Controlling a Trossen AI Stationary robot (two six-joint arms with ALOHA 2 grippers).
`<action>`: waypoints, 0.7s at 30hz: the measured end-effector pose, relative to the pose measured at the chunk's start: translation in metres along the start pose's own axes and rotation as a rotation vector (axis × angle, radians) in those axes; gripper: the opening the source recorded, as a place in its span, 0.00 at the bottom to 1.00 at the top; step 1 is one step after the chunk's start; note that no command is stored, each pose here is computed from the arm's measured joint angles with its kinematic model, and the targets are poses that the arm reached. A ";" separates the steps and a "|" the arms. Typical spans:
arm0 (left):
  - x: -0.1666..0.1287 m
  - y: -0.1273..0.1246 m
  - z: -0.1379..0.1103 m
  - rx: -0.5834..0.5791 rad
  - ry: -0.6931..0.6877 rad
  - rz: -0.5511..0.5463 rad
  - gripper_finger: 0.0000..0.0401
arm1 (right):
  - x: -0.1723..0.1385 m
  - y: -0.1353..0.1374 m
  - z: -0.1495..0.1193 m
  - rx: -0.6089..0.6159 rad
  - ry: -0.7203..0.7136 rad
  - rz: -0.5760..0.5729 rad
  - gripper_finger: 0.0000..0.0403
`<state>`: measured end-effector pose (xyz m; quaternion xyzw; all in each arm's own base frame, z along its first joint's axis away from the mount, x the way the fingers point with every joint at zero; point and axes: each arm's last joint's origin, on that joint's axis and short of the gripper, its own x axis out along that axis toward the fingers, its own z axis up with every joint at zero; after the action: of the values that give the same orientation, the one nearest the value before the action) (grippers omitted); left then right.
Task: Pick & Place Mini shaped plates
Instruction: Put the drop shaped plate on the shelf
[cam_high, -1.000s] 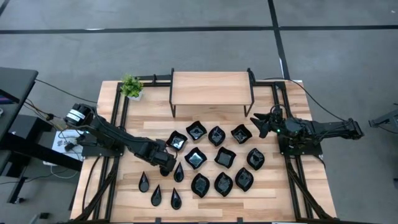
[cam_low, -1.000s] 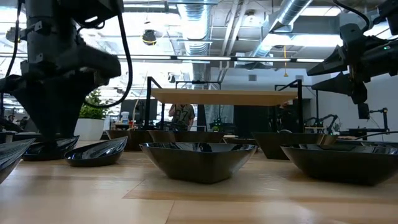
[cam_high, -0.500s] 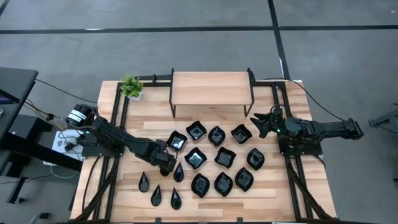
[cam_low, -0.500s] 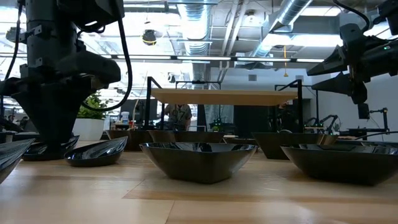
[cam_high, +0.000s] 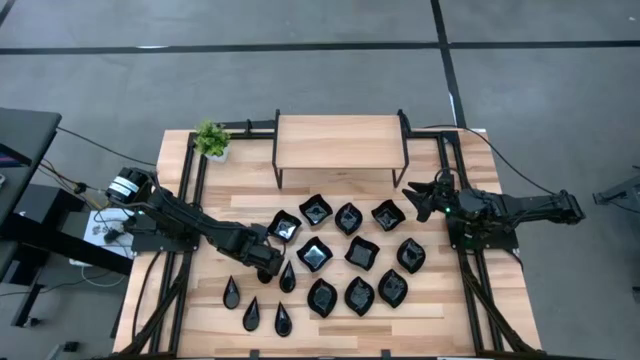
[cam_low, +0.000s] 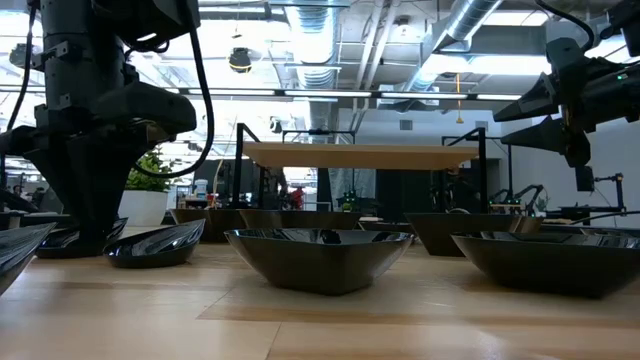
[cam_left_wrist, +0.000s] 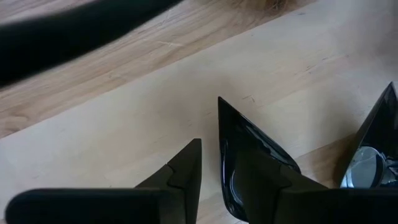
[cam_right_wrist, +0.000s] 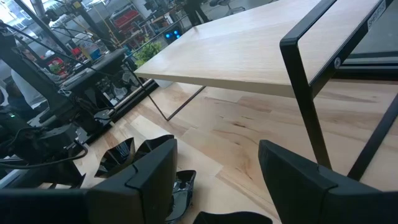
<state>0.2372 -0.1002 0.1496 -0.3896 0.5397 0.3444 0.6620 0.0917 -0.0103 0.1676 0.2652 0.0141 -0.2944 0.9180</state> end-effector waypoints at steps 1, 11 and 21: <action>0.001 0.001 0.000 0.000 0.000 0.002 0.23 | 0.000 0.000 0.000 0.000 0.000 0.000 0.55; 0.003 0.001 -0.001 -0.002 0.003 -0.017 0.23 | 0.000 0.000 0.000 0.000 0.000 0.000 0.55; 0.003 0.000 -0.001 -0.002 0.003 -0.022 0.09 | 0.000 0.000 0.000 0.001 0.000 0.000 0.55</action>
<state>0.2372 -0.1004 0.1464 -0.3968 0.5359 0.3371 0.6646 0.0916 -0.0103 0.1676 0.2654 0.0139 -0.2946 0.9179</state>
